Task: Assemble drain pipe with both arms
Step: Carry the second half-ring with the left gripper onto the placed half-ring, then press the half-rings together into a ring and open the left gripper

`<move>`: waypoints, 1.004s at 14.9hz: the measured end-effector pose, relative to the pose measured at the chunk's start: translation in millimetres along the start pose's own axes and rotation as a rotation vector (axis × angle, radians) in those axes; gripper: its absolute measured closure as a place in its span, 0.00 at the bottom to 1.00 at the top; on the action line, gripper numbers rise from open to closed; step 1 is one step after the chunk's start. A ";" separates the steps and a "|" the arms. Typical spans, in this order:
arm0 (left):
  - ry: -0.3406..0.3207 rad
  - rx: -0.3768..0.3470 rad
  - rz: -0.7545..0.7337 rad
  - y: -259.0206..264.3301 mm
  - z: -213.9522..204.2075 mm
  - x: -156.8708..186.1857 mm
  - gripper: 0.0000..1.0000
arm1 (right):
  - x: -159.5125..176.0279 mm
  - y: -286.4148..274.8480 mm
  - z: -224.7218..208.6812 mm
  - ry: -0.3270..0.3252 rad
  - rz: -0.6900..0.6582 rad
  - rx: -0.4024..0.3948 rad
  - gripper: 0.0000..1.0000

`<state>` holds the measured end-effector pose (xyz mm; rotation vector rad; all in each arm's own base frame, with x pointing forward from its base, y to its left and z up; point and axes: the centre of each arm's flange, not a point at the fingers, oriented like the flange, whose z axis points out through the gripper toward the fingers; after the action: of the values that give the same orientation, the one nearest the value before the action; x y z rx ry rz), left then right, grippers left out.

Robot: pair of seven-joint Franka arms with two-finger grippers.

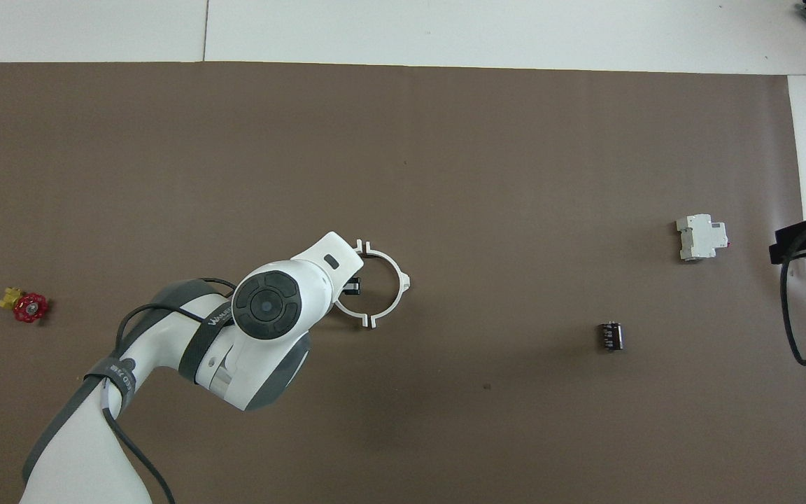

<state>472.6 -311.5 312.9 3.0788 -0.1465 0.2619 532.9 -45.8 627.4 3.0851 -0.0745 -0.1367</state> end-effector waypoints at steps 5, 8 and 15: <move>-0.001 0.009 0.016 1.5 2.8 -2.0 0.80 | 0.0 0.0 0.0 0.000 0.000 0.000 0.00; -0.001 0.009 0.017 2.0 2.8 -2.2 0.80 | 0.0 0.0 0.0 0.000 0.000 0.000 0.00; -0.004 0.008 0.019 6.4 6.5 -5.1 0.80 | 0.0 0.0 0.0 0.000 0.000 0.000 0.00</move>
<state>468.1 -317.7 305.9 3.0875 -0.1750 0.2581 532.9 -45.8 627.4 3.0851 -0.0745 -0.1367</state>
